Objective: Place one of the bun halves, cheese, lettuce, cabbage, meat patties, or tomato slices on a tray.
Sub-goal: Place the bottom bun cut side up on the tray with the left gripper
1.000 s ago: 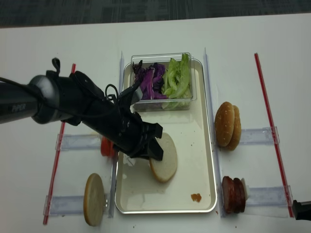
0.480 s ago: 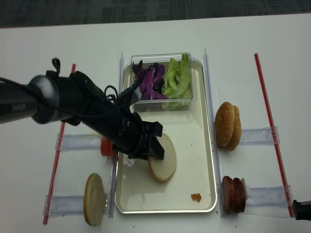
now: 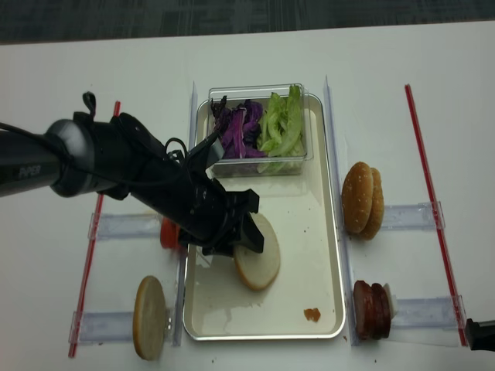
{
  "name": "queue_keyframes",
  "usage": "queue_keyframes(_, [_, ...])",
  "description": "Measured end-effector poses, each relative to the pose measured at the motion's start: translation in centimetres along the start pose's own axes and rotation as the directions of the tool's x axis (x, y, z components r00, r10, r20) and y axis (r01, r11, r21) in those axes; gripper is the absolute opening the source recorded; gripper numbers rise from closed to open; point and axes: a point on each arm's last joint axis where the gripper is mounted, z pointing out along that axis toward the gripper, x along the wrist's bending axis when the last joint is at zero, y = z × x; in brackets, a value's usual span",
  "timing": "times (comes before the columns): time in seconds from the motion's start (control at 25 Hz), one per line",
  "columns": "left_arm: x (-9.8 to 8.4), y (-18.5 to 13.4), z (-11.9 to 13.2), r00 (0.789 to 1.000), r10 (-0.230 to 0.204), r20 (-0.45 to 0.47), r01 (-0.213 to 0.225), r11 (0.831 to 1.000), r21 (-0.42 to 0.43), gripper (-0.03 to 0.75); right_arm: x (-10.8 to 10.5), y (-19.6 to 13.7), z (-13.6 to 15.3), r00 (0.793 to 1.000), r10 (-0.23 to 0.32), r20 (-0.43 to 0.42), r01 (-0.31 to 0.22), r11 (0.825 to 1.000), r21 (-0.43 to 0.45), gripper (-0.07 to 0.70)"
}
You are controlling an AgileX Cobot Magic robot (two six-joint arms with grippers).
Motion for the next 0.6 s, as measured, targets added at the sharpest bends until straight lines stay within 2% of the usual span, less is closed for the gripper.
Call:
queue_keyframes(0.52, [0.08,-0.12,-0.03,0.999,-0.040,-0.013,0.041,0.999,0.017,0.323,0.00,0.00,0.00,1.000,0.000,0.000,0.000,1.000,0.000,0.133])
queue_keyframes(0.6, [-0.11,0.15,-0.22,0.999,-0.034,-0.024,0.034,0.999,0.021,0.323,0.00,0.00,0.00,1.000,0.000,0.000,0.000,1.000,0.000,0.133])
